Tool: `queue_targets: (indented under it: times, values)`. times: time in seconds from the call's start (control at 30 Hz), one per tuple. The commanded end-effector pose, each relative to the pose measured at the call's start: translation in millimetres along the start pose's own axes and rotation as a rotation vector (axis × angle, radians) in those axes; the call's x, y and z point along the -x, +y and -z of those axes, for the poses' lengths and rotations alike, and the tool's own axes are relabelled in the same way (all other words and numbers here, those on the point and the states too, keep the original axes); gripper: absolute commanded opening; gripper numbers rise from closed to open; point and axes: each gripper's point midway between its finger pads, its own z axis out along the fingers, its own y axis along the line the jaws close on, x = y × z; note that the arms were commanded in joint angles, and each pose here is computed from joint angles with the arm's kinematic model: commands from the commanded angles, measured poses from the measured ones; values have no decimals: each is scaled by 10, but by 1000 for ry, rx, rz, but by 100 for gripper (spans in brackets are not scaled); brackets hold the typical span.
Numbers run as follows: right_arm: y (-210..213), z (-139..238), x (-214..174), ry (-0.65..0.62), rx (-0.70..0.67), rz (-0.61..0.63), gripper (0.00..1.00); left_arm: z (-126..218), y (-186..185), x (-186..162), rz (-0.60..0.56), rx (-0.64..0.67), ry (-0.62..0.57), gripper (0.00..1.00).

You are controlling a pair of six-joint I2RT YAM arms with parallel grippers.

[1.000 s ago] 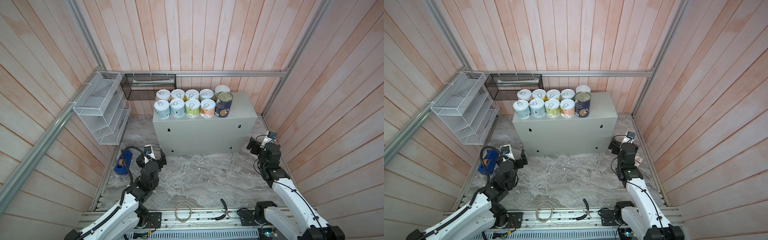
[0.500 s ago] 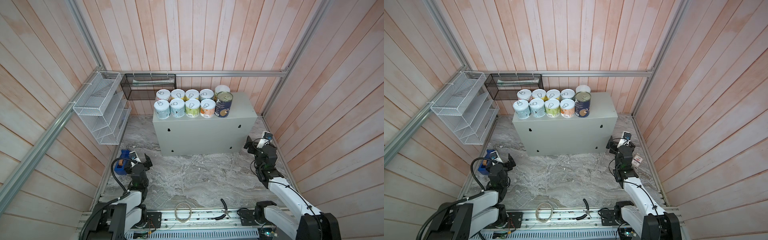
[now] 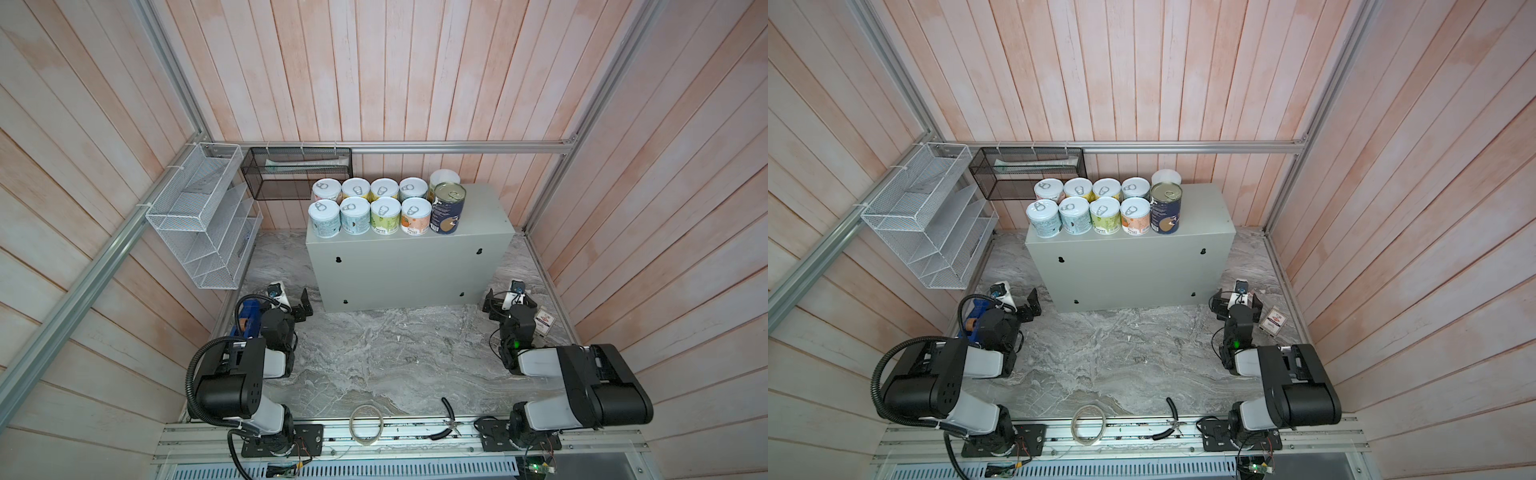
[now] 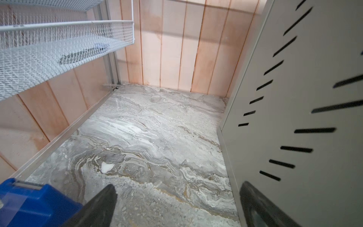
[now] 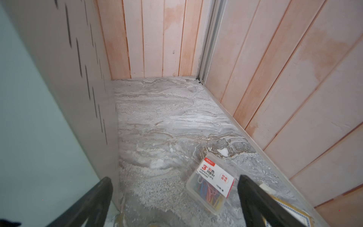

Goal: Place and organize the canned foods onto the counter

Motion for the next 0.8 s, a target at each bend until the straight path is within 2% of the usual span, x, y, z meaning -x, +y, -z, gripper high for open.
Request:
queue_targets:
  times: [0.0, 0.1, 0.5, 0.63, 0.77]
  values:
    - [-5, 61, 333, -189, 50, -55, 98, -27, -50, 100, -15, -30, -28, 100]
    - [36, -131, 218, -51, 91, -60, 98, -22, -50, 97, -14, -29, -30, 100]
    - [21, -96, 234, -73, 76, -52, 98, -33, -62, 105, -16, -23, -29, 100]
    - [18, -97, 233, -72, 75, -51, 98, -96, -135, 71, -85, -7, -5, 100]
    - [19, -104, 230, -70, 75, -51, 98, -103, -123, 72, -69, -28, -2, 100]
